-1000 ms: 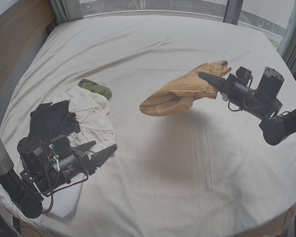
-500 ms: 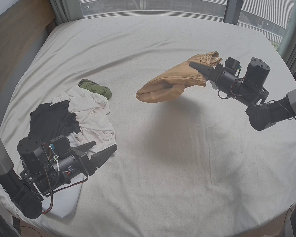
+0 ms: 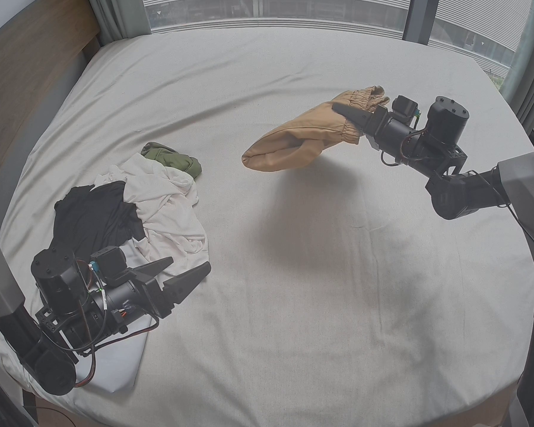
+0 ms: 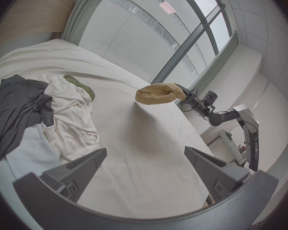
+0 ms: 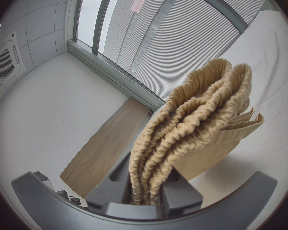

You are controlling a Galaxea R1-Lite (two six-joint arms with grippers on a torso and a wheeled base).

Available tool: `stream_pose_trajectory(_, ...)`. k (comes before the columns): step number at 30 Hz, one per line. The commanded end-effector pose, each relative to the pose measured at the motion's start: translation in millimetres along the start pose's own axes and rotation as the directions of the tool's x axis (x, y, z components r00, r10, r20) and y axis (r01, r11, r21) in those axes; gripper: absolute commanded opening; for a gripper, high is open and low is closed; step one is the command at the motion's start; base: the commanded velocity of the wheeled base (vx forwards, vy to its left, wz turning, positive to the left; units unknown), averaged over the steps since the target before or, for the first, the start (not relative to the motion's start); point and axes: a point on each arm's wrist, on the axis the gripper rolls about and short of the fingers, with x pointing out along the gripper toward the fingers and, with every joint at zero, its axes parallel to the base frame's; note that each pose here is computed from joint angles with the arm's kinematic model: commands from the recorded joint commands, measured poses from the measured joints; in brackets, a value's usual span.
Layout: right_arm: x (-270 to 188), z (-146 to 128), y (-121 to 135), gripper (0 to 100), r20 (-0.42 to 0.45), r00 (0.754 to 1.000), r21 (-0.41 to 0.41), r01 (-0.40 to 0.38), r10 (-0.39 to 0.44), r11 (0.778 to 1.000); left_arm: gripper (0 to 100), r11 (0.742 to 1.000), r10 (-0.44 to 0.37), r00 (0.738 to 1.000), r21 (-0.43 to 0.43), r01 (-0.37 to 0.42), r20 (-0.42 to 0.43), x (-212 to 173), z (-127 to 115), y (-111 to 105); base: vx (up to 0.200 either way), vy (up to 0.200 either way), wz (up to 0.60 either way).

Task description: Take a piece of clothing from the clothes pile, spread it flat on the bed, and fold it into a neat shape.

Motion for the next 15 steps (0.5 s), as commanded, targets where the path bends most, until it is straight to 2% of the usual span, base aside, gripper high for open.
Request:
stream_pose_trajectory(1, 6, -8, -16, 0, -0.006, 1.000, 0.008, 0.012, -0.012, 1.000, 100, 1.000, 0.000, 1.000, -0.001, 0.000, -0.001, 0, 0, 0, 0.000, 0.000, 0.00)
stream_pose_trajectory(5, 9, -27, -39, 0, -0.030, 0.999, 0.031, 0.039, -0.038, 0.999, 100, 1.000, 0.000, 1.000, -0.001, 0.000, -0.001, 0, 0, 0, 0.000, 0.000, 0.00)
stream_pose_trajectory(10, 8, -37, -47, 0, -0.046, 0.998, 0.044, 0.055, -0.053, 0.998, 100, 1.000, -0.003, 1.000, -0.001, 0.003, -0.002, 0, 0, 0, 0.000, 0.000, 0.00)
stream_pose_trajectory(15, -1, -56, -61, 0, -0.092, 0.991, 0.077, 0.104, -0.097, 0.992, 100, 1.000, -0.003, 1.000, -0.001, 0.003, -0.002, -2, 0, 0, 0.000, 0.000, 0.00)
